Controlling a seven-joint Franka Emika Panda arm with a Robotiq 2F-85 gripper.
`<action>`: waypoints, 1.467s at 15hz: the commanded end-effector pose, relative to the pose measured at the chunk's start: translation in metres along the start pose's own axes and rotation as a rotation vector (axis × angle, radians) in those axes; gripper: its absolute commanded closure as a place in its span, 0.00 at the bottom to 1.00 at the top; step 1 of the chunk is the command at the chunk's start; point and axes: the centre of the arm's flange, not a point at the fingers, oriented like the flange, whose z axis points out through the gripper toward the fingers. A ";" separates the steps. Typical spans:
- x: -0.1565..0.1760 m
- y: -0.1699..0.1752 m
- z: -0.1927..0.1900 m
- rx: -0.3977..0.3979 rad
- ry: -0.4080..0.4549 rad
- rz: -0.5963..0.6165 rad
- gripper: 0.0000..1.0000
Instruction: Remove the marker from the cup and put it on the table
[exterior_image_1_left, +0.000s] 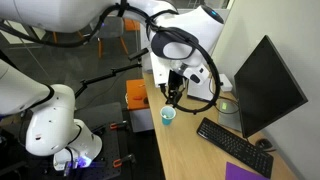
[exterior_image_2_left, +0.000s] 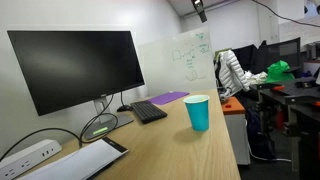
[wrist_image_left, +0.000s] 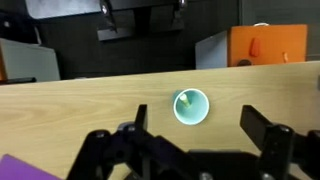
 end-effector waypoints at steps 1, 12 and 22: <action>0.000 0.000 0.000 0.000 0.000 0.000 0.00; 0.052 -0.066 0.156 -0.205 -0.063 -0.541 0.17; 0.090 -0.078 0.243 -0.282 -0.160 -0.623 0.79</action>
